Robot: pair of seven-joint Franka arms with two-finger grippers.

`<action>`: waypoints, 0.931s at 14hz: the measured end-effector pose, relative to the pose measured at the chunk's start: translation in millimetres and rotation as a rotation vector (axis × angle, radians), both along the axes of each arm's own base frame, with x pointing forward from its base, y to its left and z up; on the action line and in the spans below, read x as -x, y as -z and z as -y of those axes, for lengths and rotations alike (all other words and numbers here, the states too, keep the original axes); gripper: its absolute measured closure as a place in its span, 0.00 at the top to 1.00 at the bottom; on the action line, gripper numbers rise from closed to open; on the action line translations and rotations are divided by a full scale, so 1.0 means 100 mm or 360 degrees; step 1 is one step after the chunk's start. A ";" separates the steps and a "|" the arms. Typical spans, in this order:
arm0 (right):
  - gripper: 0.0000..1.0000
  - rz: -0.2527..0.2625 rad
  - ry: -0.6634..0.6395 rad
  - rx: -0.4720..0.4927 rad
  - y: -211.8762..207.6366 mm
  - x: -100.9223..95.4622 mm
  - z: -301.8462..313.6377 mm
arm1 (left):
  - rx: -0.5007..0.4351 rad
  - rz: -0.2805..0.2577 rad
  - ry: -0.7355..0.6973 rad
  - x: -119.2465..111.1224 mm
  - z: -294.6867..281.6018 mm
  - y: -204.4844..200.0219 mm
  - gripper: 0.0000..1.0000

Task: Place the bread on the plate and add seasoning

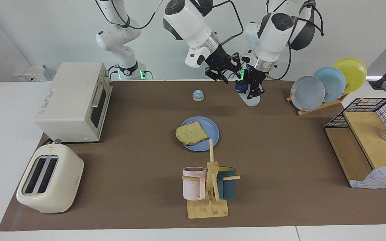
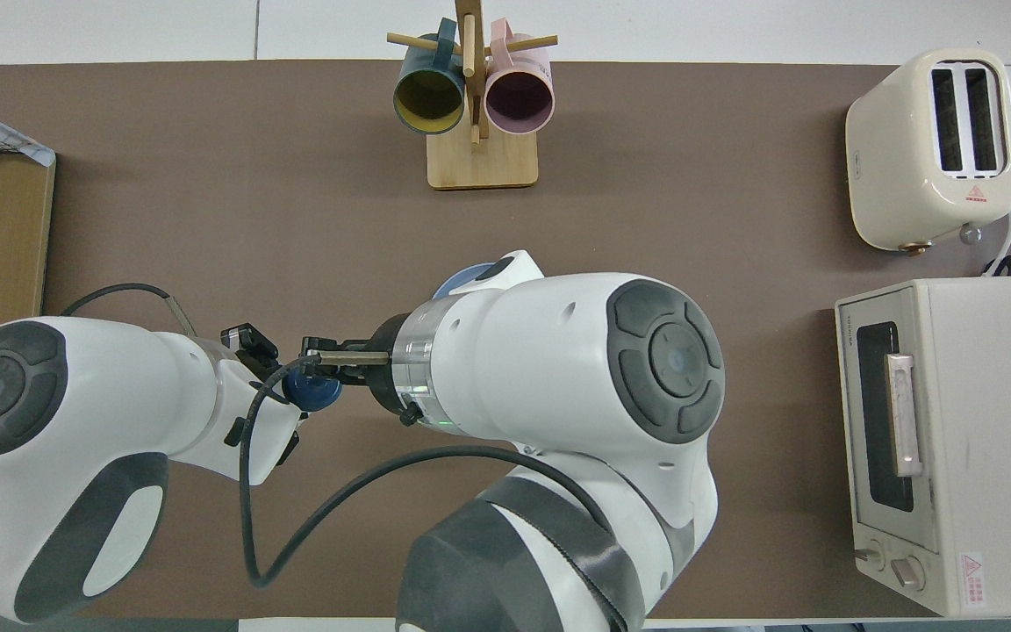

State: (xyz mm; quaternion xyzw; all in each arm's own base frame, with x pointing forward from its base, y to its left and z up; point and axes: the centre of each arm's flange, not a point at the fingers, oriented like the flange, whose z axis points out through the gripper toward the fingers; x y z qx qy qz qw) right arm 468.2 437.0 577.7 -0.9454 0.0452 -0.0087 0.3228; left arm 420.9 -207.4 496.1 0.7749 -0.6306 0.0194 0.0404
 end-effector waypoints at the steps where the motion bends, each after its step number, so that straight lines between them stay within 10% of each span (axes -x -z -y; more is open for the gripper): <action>1: 0.44 0.0000 -0.0003 0.0000 0.00 0.01 -0.01 | 0.0000 0.0000 0.0000 0.00 0.00 0.00 0.41; 13: 0.32 0.0008 -0.0025 0.0007 0.12 0.10 -0.16 | 0.0017 0.0000 -0.0006 0.00 0.00 -0.01 0.41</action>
